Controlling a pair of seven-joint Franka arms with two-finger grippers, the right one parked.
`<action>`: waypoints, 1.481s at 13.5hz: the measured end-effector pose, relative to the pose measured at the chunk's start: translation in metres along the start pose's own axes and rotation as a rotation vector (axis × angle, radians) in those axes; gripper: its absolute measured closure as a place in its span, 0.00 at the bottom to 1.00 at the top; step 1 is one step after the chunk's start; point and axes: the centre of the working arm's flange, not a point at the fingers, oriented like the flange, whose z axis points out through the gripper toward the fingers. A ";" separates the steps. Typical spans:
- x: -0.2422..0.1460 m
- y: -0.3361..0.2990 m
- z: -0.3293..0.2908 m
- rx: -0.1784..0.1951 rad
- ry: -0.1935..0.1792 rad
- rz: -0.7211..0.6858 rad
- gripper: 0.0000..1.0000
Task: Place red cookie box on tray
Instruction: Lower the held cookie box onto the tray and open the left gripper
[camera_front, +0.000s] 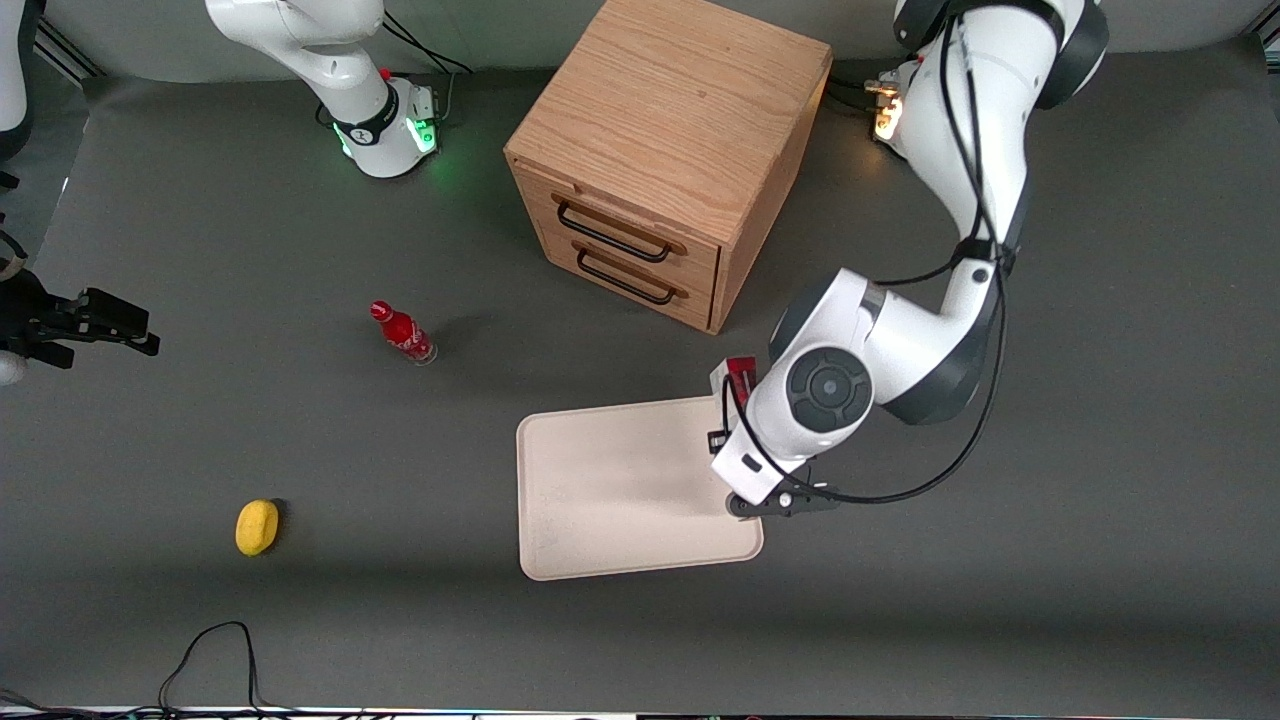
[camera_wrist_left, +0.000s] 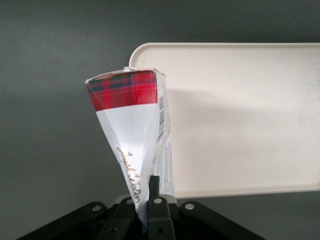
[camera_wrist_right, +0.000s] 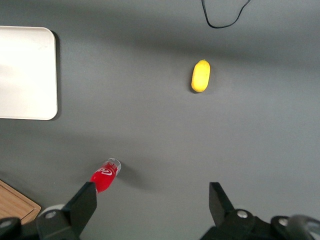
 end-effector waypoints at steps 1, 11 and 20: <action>0.003 0.001 0.016 -0.002 -0.004 -0.001 0.96; -0.001 0.020 0.080 0.011 0.015 0.040 0.96; -0.004 0.024 0.085 0.071 0.051 0.081 0.29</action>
